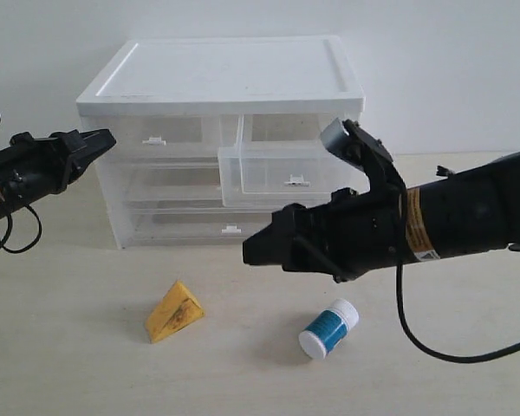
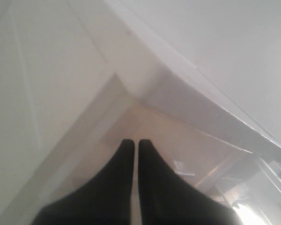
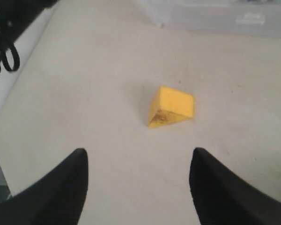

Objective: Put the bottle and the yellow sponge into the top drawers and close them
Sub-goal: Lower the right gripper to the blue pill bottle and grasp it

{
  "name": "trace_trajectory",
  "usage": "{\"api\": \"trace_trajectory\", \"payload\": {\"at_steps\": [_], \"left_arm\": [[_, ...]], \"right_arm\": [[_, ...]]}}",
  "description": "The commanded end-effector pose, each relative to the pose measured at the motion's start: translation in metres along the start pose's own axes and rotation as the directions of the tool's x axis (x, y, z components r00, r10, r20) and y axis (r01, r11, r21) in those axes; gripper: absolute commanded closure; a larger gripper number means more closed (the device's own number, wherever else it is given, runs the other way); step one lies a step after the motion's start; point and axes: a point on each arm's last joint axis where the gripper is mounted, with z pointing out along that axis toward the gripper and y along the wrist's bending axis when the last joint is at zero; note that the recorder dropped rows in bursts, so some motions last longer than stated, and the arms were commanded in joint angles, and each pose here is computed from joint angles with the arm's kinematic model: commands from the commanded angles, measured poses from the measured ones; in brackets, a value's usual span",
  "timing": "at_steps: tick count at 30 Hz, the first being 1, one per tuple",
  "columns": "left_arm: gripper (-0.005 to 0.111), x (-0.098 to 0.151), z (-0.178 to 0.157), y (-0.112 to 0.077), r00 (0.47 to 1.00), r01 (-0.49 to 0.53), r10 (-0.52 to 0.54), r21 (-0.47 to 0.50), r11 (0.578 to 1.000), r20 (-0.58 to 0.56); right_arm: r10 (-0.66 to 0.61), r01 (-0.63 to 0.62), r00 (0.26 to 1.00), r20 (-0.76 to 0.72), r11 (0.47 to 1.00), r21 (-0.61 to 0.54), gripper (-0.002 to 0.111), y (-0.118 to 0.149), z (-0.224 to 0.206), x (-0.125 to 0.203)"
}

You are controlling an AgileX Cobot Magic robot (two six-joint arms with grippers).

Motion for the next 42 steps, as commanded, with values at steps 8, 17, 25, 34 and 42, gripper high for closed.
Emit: {"api": "trace_trajectory", "payload": {"at_steps": [8, 17, 25, 34, 42], "left_arm": [[0.103, -0.002, 0.001, 0.004, 1.000, 0.023, -0.022, -0.032, 0.999, 0.020], [0.103, -0.002, 0.001, 0.004, 1.000, 0.023, -0.022, -0.032, 0.999, 0.020], [0.103, -0.002, 0.001, 0.004, 1.000, 0.023, -0.022, -0.032, 0.999, 0.020], [0.103, -0.002, 0.001, 0.004, 1.000, 0.023, -0.022, -0.032, 0.999, 0.020], [0.103, -0.002, 0.001, 0.004, 1.000, 0.023, -0.022, -0.032, 0.999, 0.020]], "right_arm": [[-0.002, 0.014, 0.992, -0.126, 0.995, 0.097, 0.052, -0.009, -0.002, 0.014], [-0.231, 0.230, 0.948, -0.217, 0.973, -0.032, 0.052, 0.020, 0.015, 0.036], [-0.516, 0.552, 0.829, -0.217, 0.818, 0.163, 0.052, 0.054, 0.045, 0.057], [-0.388, 0.343, 0.921, -0.047, 0.744, 0.574, 0.052, 0.034, 0.034, 0.036], [-0.120, 0.149, 0.988, -0.095, 0.611, 0.778, 0.052, 0.012, 0.016, 0.049]]}}
